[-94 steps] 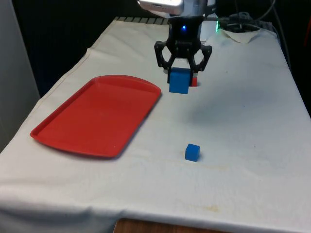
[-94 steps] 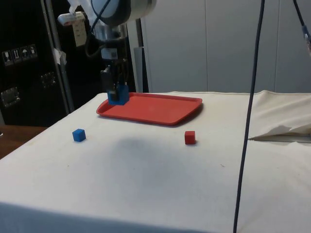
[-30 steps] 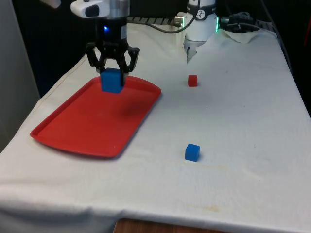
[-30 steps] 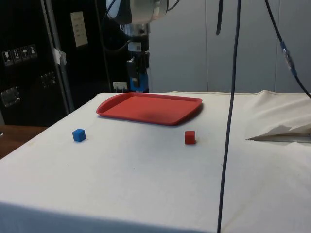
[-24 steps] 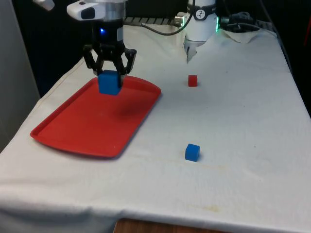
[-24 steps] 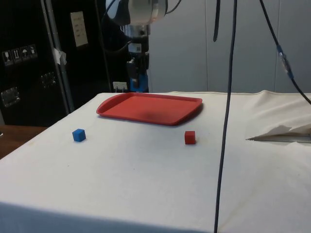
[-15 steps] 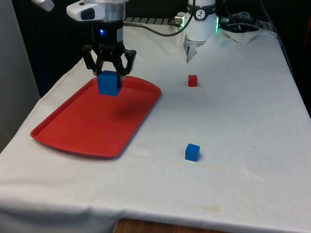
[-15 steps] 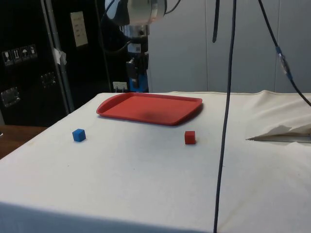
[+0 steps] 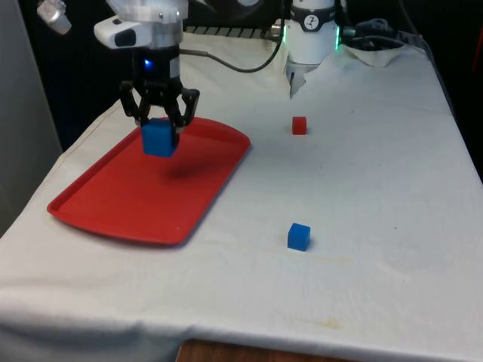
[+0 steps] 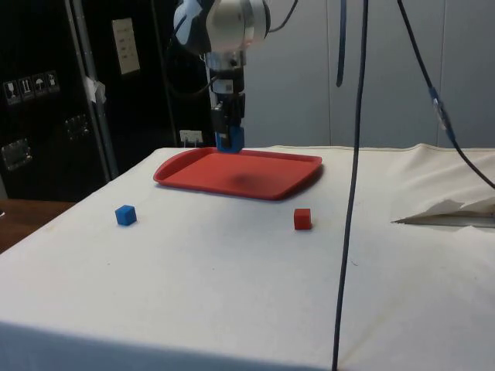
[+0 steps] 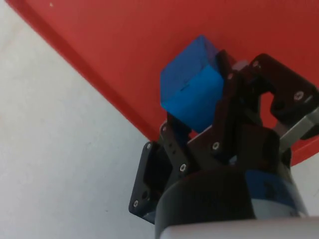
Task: Pick up the largest block and place it onto the tray.
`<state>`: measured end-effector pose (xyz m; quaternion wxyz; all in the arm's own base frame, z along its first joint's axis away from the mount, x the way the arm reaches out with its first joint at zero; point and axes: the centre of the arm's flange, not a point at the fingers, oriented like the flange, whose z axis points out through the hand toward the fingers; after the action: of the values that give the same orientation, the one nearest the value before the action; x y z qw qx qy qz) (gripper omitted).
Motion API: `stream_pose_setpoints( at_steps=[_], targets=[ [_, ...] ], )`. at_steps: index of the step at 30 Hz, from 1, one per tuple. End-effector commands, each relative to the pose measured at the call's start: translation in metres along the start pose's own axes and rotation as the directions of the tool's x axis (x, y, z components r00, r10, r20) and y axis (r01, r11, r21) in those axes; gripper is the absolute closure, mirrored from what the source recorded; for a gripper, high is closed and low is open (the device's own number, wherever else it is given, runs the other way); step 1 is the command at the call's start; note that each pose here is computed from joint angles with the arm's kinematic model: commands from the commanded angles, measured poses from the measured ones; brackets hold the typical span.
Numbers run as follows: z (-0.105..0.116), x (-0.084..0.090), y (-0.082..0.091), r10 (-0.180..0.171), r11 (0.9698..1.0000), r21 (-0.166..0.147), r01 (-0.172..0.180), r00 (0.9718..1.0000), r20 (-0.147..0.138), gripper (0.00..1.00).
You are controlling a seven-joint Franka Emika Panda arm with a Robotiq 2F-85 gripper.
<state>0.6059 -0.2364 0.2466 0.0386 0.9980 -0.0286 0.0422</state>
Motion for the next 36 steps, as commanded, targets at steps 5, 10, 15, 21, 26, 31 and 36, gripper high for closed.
stream_pose_setpoints(
  at_steps=[5,10,15,21,26,31,36],
  targets=[
    [0.014,-0.001,0.001,0.002,0.9999,0.015,-0.002,1.0000,0.001,1.00],
    [0.025,-0.004,-0.001,0.009,0.9993,0.036,-0.009,1.0000,0.004,1.00],
    [0.038,-0.007,-0.003,0.015,0.9981,0.060,-0.016,0.9999,0.005,1.00],
    [0.047,-0.011,0.000,0.019,0.9976,0.067,-0.020,0.9998,0.008,1.00],
    [0.056,-0.012,0.008,0.027,0.9973,0.067,-0.028,0.9996,0.008,1.00],
    [0.058,-0.011,0.015,0.040,0.9970,0.067,-0.040,0.9992,0.007,1.00],
    [0.059,-0.010,0.018,0.046,0.9965,0.070,-0.047,0.9989,0.009,0.66]
  ],
)
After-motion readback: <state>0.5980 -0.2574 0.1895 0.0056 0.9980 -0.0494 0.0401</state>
